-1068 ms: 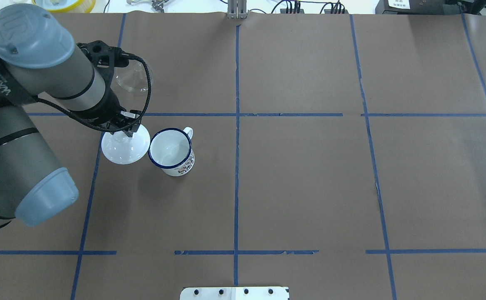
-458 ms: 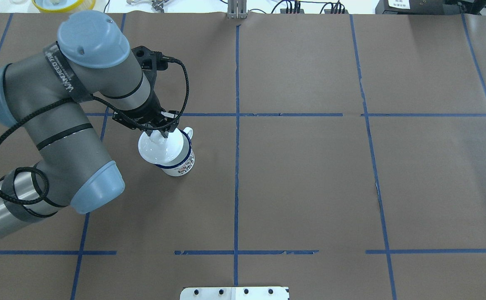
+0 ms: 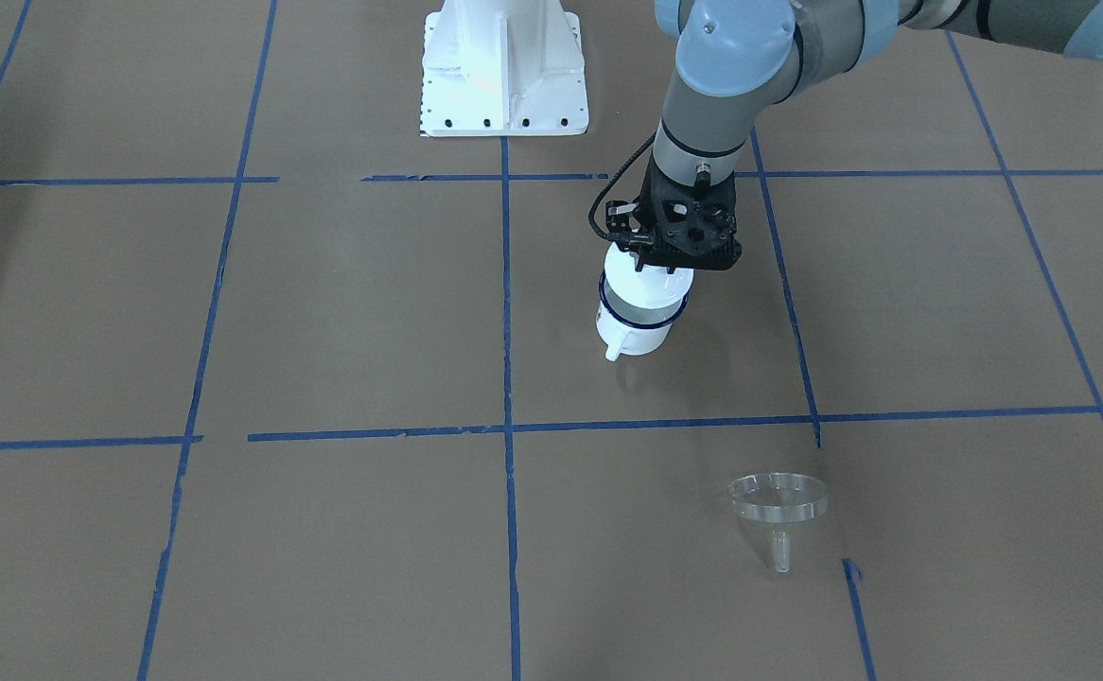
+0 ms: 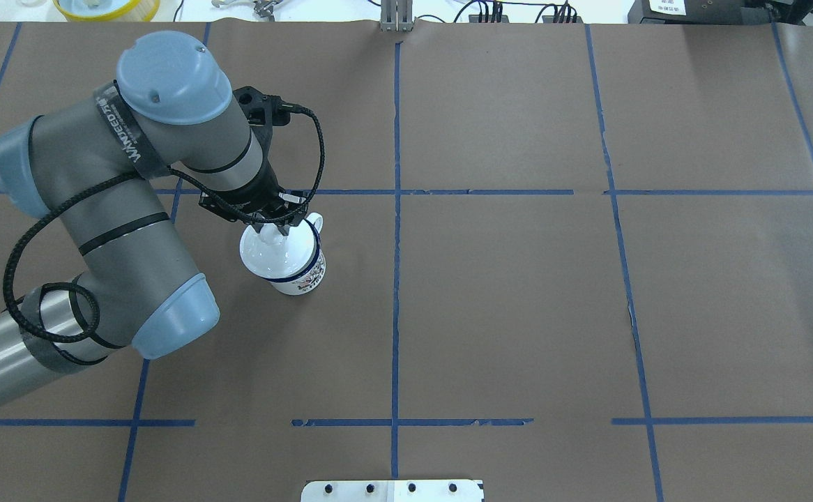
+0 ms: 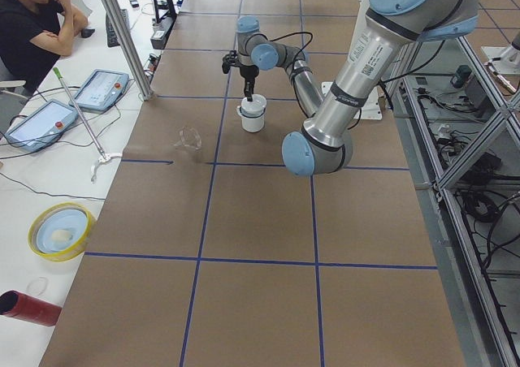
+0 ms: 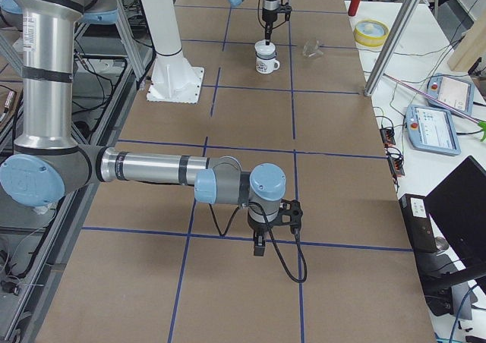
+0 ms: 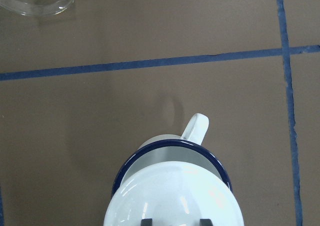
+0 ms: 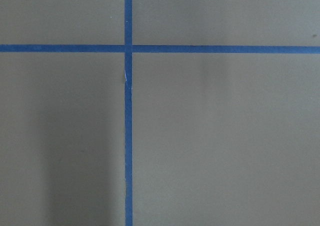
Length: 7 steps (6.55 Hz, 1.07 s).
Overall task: Remove funnel from cup
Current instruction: 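Lower the lid onto the mug and open the left gripper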
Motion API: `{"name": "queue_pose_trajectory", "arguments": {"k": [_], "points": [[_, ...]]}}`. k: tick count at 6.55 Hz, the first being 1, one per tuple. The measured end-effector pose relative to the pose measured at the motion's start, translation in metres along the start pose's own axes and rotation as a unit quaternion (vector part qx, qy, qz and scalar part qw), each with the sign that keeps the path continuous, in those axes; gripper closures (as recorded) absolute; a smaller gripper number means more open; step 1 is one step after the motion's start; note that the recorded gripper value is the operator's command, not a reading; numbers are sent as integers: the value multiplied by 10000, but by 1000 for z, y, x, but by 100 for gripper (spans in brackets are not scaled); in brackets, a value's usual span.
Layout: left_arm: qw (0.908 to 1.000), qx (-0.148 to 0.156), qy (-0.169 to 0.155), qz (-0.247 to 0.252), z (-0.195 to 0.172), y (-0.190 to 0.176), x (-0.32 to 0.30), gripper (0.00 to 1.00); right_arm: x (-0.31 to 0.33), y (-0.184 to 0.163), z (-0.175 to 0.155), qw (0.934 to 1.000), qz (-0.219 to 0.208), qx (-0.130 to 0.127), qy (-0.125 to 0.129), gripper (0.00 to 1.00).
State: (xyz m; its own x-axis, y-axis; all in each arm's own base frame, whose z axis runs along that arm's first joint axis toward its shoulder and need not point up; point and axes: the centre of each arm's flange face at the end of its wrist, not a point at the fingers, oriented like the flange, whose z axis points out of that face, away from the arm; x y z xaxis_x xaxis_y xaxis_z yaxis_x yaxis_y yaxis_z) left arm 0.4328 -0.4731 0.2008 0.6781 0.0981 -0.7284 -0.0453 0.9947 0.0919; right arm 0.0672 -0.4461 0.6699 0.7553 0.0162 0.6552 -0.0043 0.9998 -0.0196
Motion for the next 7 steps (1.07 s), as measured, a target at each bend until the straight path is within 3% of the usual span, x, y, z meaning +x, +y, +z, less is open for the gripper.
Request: {"name": "queue_pose_trajectory", "arguments": {"k": [6, 7], "points": [[10000, 2, 27, 37, 15, -4, 0, 100, 0, 0, 0, 10000, 2, -2, 0, 0], [10000, -3, 23, 38, 16, -3, 0, 50, 0, 0, 0, 10000, 2, -2, 0, 0]]}}
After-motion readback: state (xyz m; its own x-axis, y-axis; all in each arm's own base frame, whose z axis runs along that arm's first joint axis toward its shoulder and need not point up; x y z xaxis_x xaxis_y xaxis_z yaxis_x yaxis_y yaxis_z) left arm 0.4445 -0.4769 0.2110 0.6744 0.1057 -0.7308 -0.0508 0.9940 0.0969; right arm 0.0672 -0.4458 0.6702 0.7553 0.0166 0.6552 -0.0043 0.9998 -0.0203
